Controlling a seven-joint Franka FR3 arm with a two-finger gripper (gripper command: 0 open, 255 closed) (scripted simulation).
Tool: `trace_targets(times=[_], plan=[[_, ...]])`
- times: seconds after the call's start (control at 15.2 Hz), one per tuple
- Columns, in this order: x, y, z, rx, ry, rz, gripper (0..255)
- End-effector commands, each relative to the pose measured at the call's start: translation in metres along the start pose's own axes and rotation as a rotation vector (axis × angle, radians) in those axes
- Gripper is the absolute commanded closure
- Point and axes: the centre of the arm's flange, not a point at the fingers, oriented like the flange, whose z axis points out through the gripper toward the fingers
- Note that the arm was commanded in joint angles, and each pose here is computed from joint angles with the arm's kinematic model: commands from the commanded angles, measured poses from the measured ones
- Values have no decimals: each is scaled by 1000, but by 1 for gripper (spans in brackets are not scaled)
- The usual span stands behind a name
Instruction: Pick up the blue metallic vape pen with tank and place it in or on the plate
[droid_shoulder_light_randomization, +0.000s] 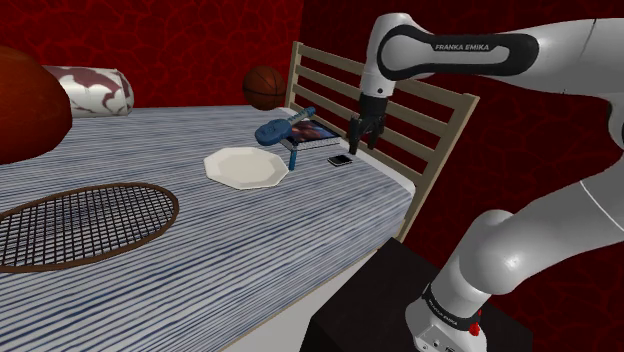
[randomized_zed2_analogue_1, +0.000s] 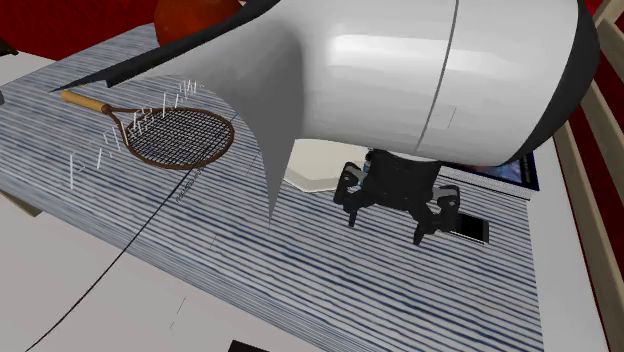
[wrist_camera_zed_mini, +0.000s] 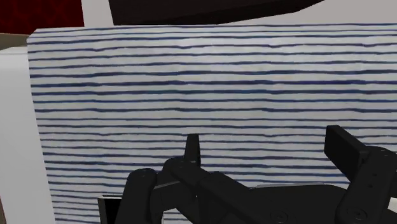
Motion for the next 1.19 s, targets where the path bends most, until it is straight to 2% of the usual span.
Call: trace_targets(times=[0.0,0.99,1.12], plan=[[25,-7,5,4,9,2,0],[207,-45,30,33,74,15,0],[219,-47,37,35,77,16,0]])
